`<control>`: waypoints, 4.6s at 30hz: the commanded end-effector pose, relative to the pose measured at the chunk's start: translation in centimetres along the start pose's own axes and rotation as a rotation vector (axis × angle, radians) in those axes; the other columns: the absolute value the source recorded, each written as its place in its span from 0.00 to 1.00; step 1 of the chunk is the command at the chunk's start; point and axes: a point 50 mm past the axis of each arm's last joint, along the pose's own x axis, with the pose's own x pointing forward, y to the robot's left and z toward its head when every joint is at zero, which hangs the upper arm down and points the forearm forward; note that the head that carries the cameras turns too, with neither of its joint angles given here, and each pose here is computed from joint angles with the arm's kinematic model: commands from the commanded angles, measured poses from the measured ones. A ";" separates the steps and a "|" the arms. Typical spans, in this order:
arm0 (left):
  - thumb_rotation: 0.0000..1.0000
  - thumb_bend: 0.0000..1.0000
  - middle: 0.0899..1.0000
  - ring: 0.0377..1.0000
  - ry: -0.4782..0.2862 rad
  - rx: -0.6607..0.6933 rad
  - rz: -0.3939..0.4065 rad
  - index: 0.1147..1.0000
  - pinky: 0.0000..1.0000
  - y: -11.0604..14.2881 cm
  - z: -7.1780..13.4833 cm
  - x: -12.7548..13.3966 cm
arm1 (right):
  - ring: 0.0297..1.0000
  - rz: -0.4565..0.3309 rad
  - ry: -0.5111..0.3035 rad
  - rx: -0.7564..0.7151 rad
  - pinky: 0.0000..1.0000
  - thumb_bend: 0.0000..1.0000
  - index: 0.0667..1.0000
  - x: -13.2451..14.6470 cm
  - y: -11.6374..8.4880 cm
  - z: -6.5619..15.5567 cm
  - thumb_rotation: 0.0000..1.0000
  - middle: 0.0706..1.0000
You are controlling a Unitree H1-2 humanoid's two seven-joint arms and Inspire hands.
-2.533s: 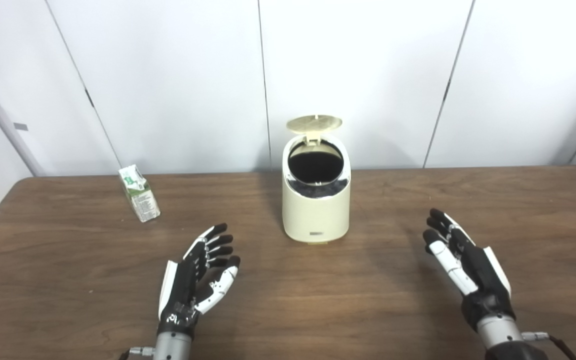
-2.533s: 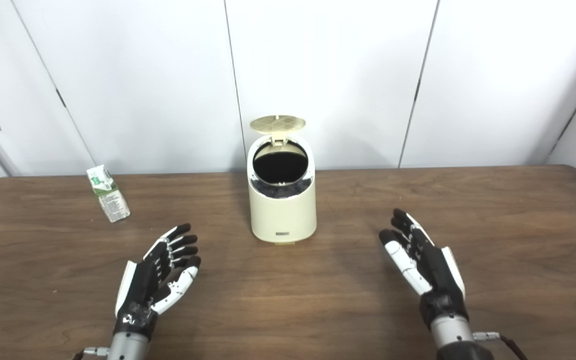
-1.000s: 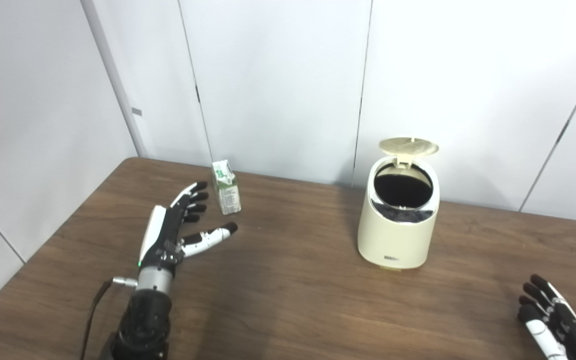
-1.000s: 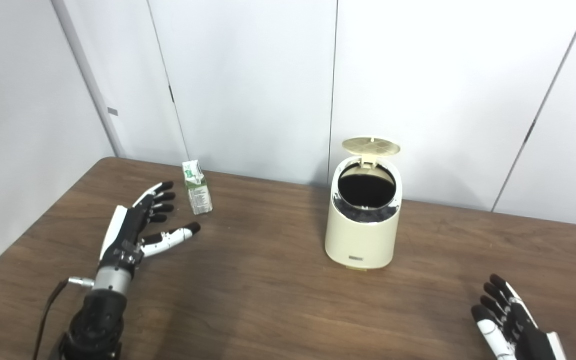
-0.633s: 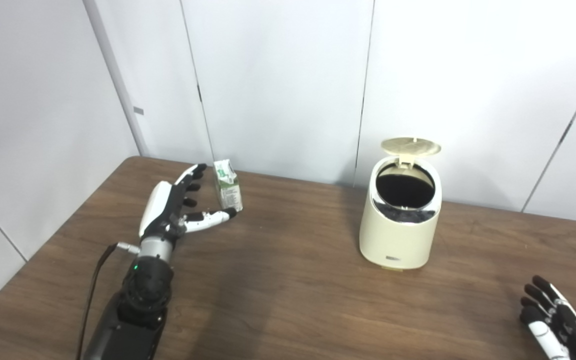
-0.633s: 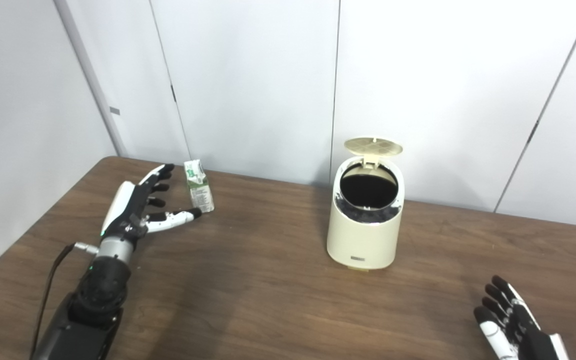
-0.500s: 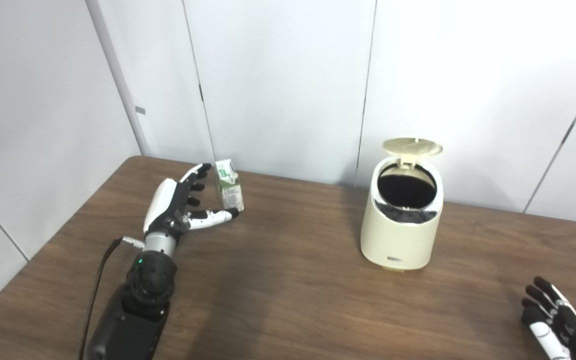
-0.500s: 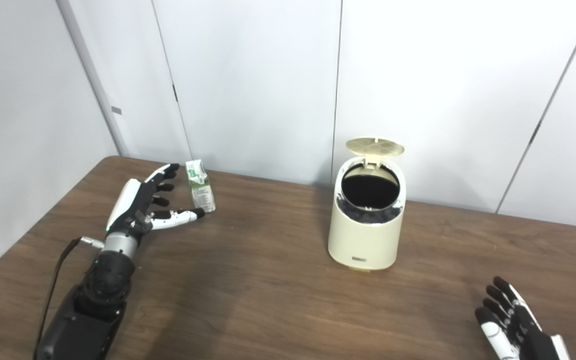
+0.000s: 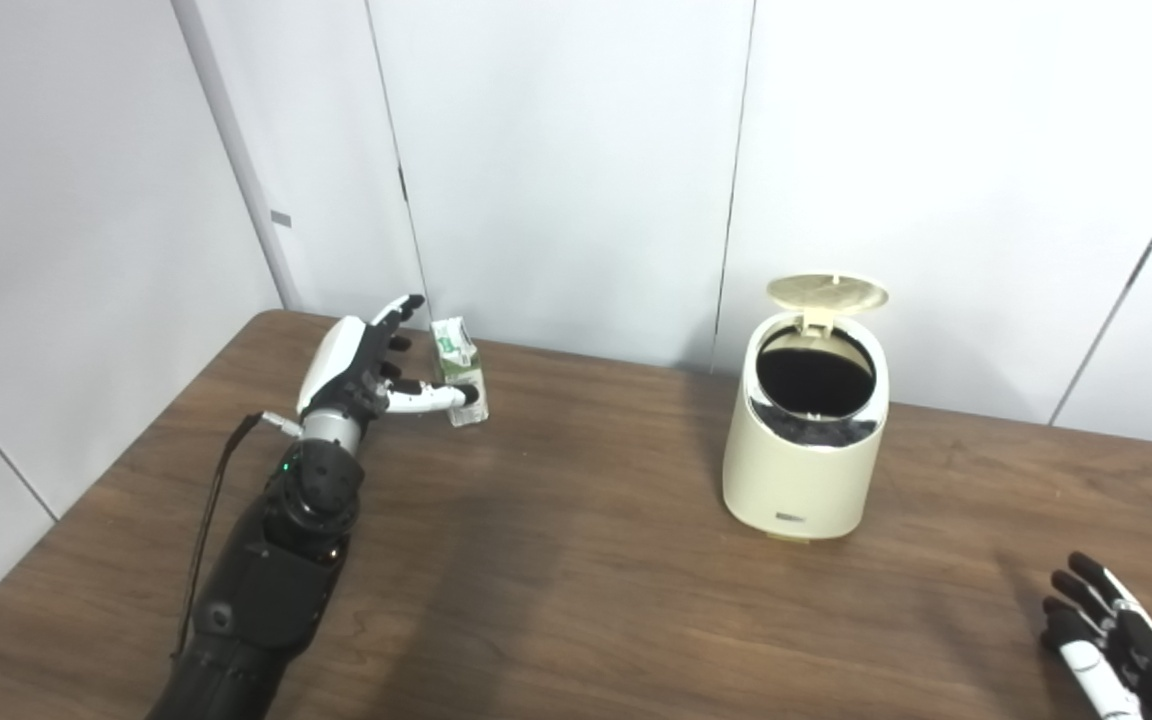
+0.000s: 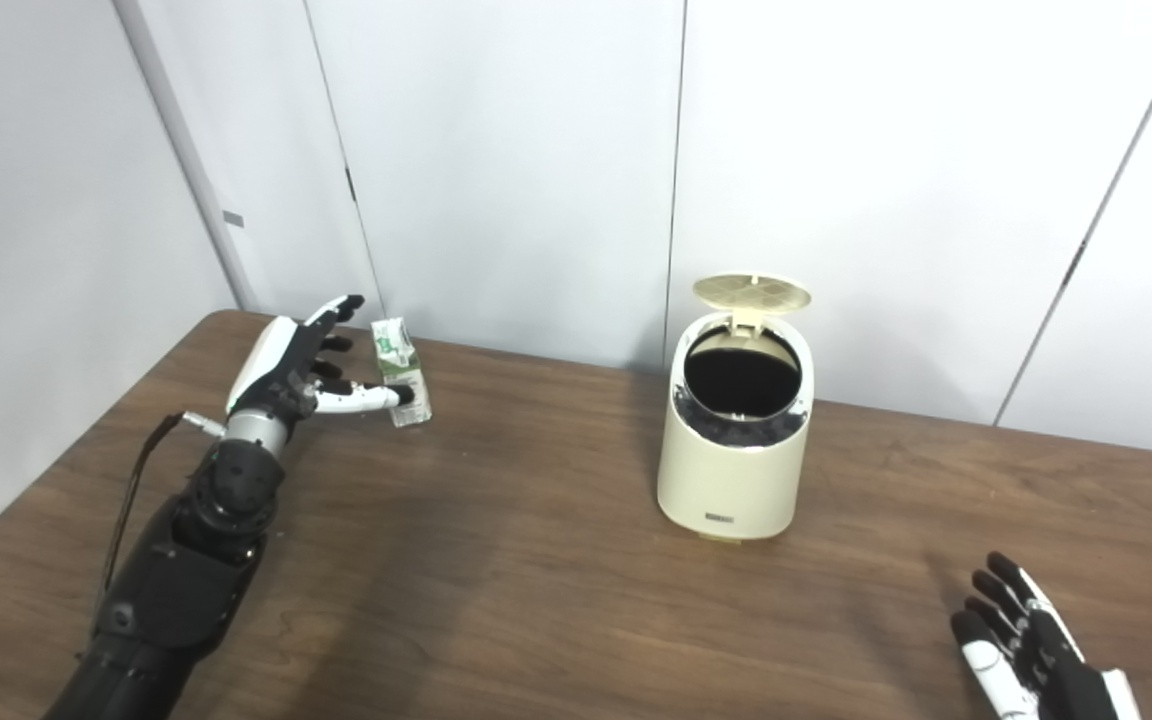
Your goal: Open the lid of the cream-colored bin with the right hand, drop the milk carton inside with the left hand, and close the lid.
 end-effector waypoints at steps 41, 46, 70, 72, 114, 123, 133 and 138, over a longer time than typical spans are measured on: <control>0.13 0.88 0.92 0.84 -0.002 0.199 -0.080 0.93 0.72 3.0 3.3 7.0 | 0.86 0.010 -0.069 -0.048 0.78 0.43 0.89 -0.3 0.7 2.1 0.62 0.88; 0.13 0.87 0.90 0.82 -0.004 0.195 -0.094 0.91 0.69 2.9 3.4 7.1 | 0.86 0.007 -0.076 -0.056 0.76 0.42 0.89 -0.2 0.7 2.2 0.61 0.88; 0.08 0.81 0.84 0.81 0.001 0.115 -0.145 0.88 0.71 1.9 3.7 6.9 | 0.85 -0.004 -0.064 -0.062 0.77 0.40 0.90 -0.2 1.0 2.6 0.59 0.88; 0.07 0.79 0.84 0.80 0.004 0.105 -0.146 0.87 0.70 1.8 3.7 6.9 | 0.86 -0.005 -0.062 -0.065 0.78 0.40 0.90 -0.2 1.0 2.6 0.60 0.88; 0.00 0.50 0.46 0.45 -0.055 0.058 -0.085 0.40 0.49 0.5 3.2 6.8 | 0.84 -0.013 -0.050 -0.047 0.79 0.42 0.90 -0.3 1.1 2.8 0.57 0.87; 0.00 0.50 0.46 0.45 -0.112 0.052 -0.032 0.40 0.49 0.3 3.3 6.1 | 0.84 -0.014 -0.047 -0.050 0.77 0.43 0.90 -0.3 1.1 2.8 0.56 0.87; 0.00 0.50 0.46 0.44 -0.211 -0.021 0.048 0.40 0.46 -0.2 4.2 3.7 | 0.85 -0.019 -0.051 -0.068 0.77 0.42 0.90 -0.1 1.1 2.6 0.58 0.87; 0.00 0.50 0.45 0.44 -0.262 -0.048 0.063 0.41 0.46 -0.1 5.9 2.6 | 0.84 -0.021 -0.052 -0.079 0.76 0.43 0.89 0.1 1.1 2.5 0.58 0.86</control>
